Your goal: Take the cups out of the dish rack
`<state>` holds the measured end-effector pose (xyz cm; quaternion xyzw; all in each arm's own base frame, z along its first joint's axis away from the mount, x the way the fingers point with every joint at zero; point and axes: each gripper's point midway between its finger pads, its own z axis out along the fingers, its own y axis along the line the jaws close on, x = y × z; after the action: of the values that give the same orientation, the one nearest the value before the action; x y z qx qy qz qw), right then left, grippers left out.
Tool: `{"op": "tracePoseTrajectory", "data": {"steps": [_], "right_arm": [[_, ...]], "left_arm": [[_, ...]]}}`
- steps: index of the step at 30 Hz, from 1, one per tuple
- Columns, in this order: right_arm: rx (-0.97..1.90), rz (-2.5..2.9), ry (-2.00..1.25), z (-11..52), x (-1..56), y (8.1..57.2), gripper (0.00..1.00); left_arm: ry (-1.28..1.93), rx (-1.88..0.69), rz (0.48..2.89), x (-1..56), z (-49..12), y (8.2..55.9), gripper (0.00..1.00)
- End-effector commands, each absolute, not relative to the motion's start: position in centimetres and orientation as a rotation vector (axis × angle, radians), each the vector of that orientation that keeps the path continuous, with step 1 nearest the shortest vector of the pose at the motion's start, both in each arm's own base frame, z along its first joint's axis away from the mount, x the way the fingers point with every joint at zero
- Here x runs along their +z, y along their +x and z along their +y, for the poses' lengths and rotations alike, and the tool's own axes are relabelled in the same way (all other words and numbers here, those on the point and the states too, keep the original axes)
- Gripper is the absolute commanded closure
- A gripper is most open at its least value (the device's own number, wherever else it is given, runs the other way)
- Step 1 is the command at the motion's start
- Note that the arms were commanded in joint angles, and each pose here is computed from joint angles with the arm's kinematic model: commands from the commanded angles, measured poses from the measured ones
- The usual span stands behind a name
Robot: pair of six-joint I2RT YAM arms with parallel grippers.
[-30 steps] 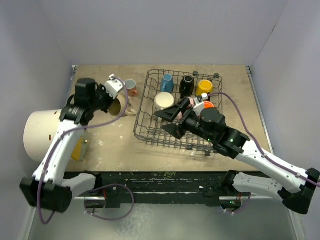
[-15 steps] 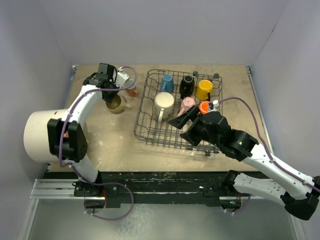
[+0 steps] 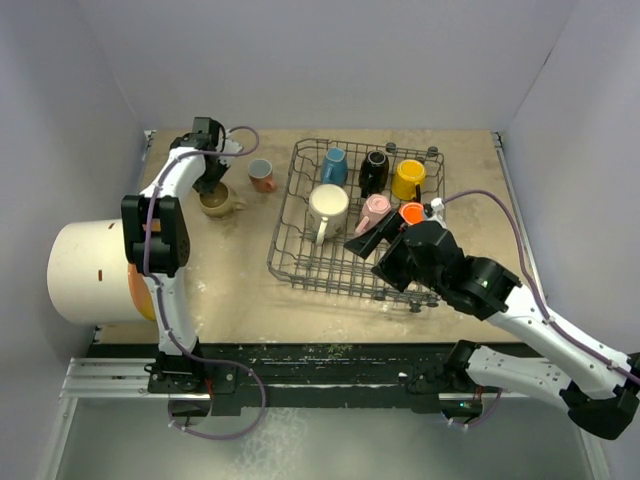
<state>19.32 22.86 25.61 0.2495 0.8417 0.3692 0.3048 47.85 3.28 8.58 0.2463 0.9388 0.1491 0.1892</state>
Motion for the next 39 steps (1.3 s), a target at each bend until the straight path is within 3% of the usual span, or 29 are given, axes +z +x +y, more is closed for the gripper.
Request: {"op": "tracePoseTrajectory", "data": {"steps": [1,7,12,17,20,23,27,29,30,34,39], "right_arm": [[0.893,2.21,0.64,22.1,26.1,20.3,0.0],[0.722,2.292,0.619,21.7,23.6,20.8,0.0],[0.614,2.342,0.609,20.6,21.4,21.4,0.0],[0.556,2.404,0.595,19.2,18.8,22.3,0.0],[0.503,2.455,0.614,17.7,16.7,22.0,0.0],[0.463,2.46,0.641,16.7,15.8,21.7,0.0],[0.429,2.476,0.672,15.5,15.0,21.5,0.0],[0.392,2.487,0.698,14.7,14.5,21.4,0.0],[0.374,2.492,0.714,14.3,14.3,21.4,0.0],[0.258,2.496,0.799,12.0,12.8,21.2,0.0],[0.133,2.493,0.907,9.2,11.2,21.4,0.0]], "left_arm": [[0.659,0.496,2.507,11.6,3.6,51.9,1.0],[0.589,0.499,2.482,11.0,4.3,54.7,1.0],[0.548,0.477,2.42,11.8,4.3,56.2,0.75],[0.527,0.453,2.34,14.1,3.8,56.5,0.41],[0.528,0.455,2.315,15.6,3.8,56.0,0.38],[0.544,0.448,2.284,17.6,3.6,54.8,0.17],[0.547,0.441,2.234,21.2,3.6,52.4,0.14],[0.549,0.417,2.213,22.9,3.4,50.9,0.03],[0.555,0.401,2.206,23.6,3.2,50.1,0.01],[0.612,0.277,2.194,25.3,1.3,45.6,0.01],[0.753,0.077,2.266,23.4,-1.9,38.9,0.03]]}}
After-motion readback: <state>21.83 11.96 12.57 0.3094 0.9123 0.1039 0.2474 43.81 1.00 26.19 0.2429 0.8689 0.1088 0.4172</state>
